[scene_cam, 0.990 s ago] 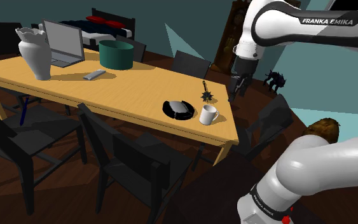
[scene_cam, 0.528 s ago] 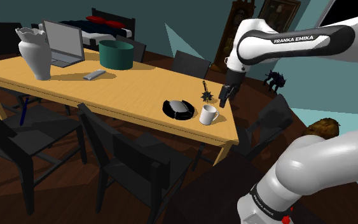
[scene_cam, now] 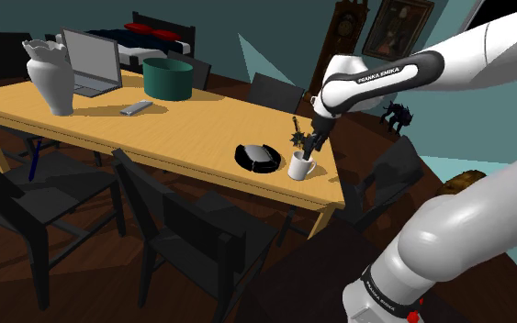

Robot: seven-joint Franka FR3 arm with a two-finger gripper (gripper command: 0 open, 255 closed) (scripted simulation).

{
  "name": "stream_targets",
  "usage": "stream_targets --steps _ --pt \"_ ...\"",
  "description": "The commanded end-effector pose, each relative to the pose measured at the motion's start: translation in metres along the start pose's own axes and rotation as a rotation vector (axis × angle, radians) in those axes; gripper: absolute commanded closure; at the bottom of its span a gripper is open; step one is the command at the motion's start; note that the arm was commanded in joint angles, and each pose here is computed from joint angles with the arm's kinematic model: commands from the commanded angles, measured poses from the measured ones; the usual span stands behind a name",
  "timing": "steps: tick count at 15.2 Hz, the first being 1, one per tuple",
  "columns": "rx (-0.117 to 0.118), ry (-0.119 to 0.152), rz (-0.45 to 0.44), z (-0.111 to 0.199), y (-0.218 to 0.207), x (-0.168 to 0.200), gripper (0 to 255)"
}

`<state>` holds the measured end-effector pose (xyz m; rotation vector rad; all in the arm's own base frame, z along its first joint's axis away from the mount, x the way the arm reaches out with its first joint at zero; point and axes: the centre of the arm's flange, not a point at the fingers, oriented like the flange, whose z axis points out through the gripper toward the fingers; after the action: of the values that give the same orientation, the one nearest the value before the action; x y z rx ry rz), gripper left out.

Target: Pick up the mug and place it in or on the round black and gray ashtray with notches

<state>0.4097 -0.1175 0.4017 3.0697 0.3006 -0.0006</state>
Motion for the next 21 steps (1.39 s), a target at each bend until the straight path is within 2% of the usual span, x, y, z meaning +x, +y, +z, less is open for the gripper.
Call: stream_targets --steps 1,6,14,21 --pt "-0.004 0.019 -0.015 0.021 0.016 0.013 0" --pt "-0.009 0.061 -0.051 0.065 0.045 0.046 0" --pt "-0.009 0.061 -0.051 0.105 0.046 0.049 0" --pt "-0.009 0.061 -0.051 0.105 0.046 0.049 0"
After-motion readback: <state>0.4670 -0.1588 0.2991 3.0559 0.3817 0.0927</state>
